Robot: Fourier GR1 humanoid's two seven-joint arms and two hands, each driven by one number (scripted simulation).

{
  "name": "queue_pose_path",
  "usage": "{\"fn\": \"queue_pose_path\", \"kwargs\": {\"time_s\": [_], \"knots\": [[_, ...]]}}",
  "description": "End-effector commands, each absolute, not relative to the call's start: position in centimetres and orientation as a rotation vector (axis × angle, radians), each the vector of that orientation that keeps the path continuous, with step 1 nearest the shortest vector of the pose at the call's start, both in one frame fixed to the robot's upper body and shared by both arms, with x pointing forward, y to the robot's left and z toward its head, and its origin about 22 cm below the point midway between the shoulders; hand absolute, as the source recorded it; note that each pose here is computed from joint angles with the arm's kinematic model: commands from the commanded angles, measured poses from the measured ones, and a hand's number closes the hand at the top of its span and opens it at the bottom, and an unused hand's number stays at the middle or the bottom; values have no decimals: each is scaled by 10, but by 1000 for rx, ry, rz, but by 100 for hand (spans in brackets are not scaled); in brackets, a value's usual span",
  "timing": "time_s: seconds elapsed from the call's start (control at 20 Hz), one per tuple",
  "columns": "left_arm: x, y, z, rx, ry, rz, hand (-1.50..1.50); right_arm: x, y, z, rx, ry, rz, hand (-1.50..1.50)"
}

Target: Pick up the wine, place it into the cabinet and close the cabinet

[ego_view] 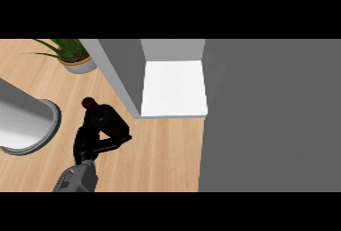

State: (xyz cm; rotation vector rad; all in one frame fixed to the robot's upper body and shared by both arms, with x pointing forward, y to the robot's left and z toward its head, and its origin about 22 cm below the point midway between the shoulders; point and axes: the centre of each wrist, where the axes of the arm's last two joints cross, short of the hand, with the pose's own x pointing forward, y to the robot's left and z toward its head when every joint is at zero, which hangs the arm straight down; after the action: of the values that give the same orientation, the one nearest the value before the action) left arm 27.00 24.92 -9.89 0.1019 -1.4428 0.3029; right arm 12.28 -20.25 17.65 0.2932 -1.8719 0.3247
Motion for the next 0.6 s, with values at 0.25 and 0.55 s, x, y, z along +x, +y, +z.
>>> {"fn": "queue_pose_path", "kwargs": {"time_s": [0.25,0.55], "knots": [[274,242,-109,18,-1471,504,-150,76,-209,209,365,-1954,300,-150],[289,232,-114,-28,-1475,516,-150,76,-208,215,381,-1948,317,-150]]}}
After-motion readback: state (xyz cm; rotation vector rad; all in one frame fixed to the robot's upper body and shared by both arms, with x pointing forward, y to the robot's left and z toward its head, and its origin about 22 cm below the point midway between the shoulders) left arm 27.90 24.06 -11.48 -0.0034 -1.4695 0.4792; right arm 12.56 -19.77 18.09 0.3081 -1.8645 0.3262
